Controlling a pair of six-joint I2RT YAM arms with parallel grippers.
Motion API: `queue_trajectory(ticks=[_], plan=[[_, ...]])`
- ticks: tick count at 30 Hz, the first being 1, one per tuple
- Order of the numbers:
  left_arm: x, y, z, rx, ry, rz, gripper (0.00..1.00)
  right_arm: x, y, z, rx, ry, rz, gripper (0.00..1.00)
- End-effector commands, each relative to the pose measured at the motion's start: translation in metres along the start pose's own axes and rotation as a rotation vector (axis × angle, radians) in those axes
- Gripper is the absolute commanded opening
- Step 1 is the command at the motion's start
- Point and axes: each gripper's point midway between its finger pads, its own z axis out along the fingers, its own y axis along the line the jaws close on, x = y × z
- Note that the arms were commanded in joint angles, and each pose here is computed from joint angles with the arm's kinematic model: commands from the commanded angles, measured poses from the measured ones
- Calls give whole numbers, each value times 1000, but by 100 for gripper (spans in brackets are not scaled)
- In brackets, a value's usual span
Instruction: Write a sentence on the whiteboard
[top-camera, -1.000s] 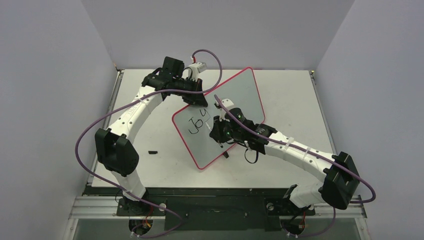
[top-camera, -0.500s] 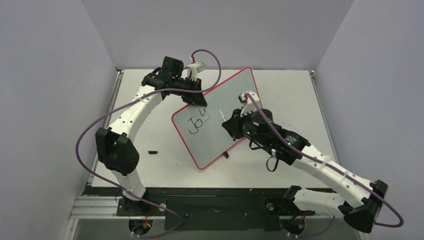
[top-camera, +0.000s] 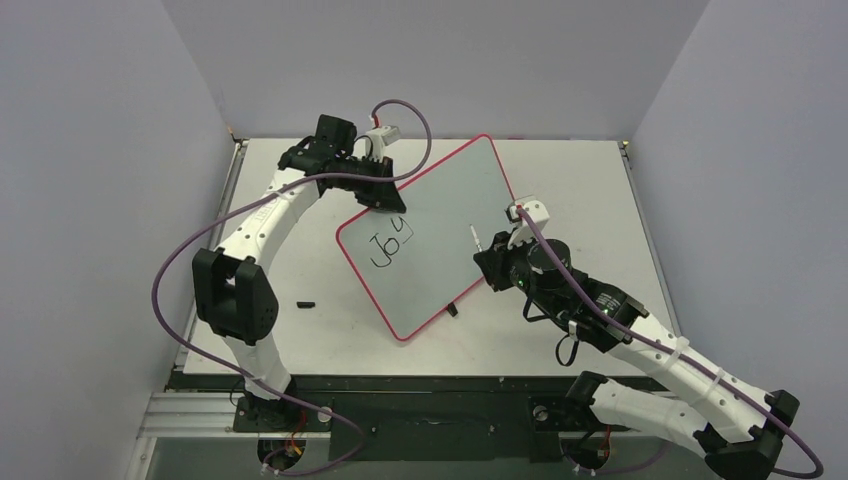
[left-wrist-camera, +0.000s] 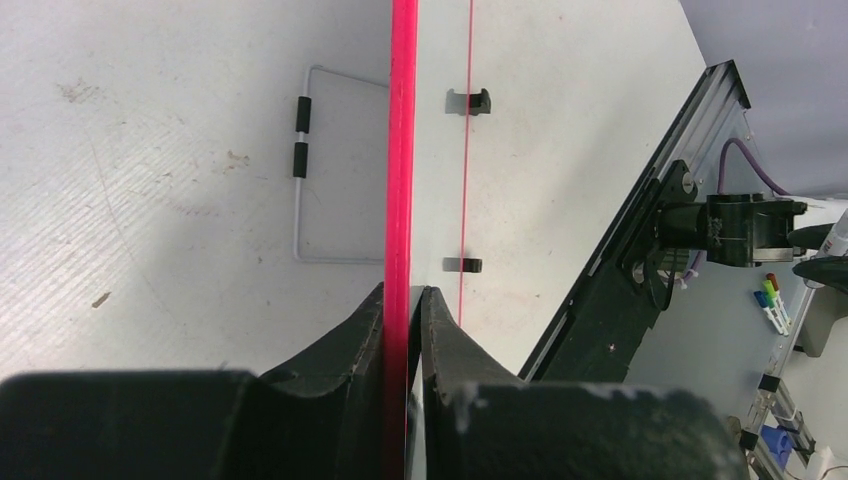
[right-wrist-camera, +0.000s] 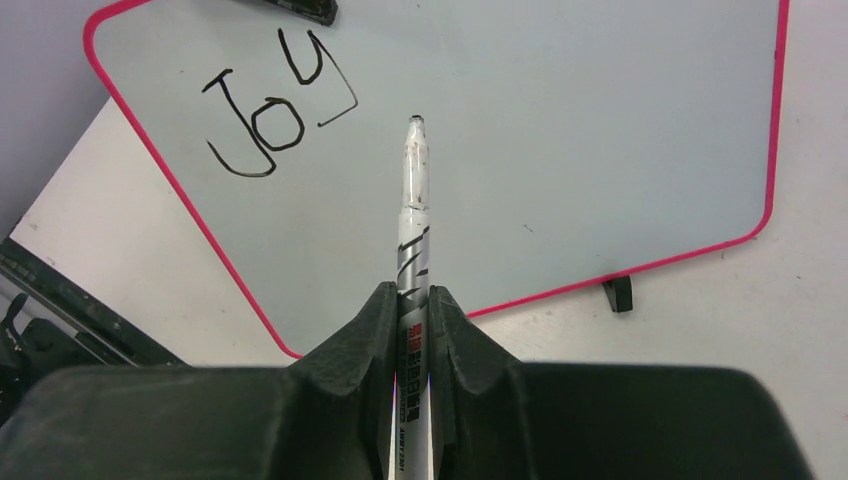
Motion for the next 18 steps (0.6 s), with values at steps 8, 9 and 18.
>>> queue_trajectory(ticks=[8,9,18], plan=[[4,70,6,-217,21,64,21,-4,-10,3,39,-17,-27,0],[5,74,6,-228,23,59,22,-3,-10,3,41,-13,-29,0],[-2,77,6,-229,21,71,29,0,-10,10,41,8,-40,0]])
